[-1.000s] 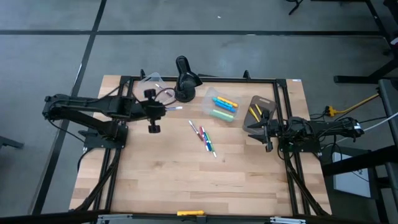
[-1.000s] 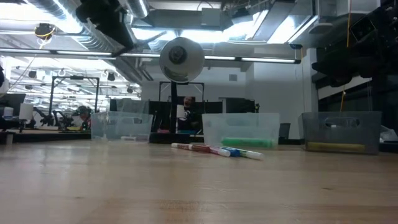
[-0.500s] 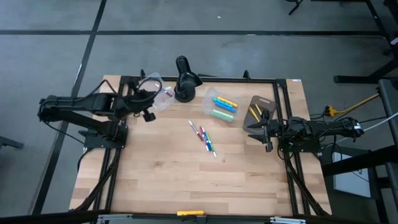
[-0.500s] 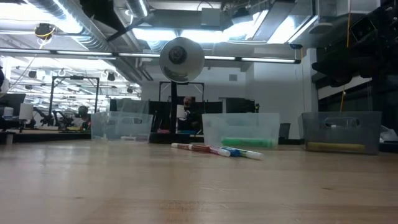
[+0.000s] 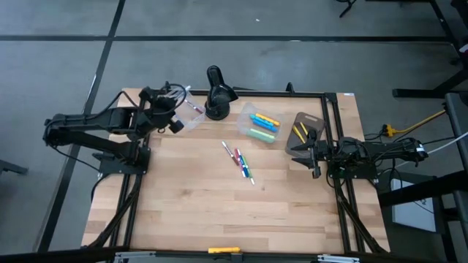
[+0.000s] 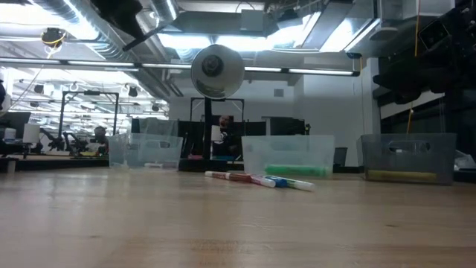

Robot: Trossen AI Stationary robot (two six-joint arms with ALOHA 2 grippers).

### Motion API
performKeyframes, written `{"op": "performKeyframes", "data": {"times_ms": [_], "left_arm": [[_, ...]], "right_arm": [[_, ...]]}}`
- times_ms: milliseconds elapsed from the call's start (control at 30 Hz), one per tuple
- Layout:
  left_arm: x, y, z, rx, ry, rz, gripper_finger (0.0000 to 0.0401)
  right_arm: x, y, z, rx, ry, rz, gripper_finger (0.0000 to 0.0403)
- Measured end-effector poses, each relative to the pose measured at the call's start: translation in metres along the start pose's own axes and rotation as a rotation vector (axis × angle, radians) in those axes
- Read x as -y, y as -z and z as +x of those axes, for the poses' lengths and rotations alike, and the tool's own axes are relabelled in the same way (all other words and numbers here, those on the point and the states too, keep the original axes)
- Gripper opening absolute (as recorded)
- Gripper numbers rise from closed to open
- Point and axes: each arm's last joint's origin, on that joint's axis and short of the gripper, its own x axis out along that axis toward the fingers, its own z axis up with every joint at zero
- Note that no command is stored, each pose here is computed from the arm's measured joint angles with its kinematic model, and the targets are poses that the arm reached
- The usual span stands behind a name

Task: Pick & Place Markers
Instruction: Put the bottom blue marker in the left transparent bin

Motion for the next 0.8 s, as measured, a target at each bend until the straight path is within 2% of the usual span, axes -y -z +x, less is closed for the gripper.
{"op": "performKeyframes", "data": {"times_ms": [200,433,800], "left_arm": [[-0.004,0.009,0.014,-0.064,-0.053,-0.063,0.0036],[-0.010,0.014,0.027,-0.135,-0.029,-0.139,0.0036],[-0.018,0.017,0.040,-0.197,-0.025,-0.187,0.0037]], "right_arm": [[0.000,0.000,0.000,0.000,0.000,0.000,0.0194],[0.000,0.000,0.000,0.000,0.000,0.000,0.0194],[0.000,0.000,0.000,0.000,0.000,0.000,0.0194]]}}
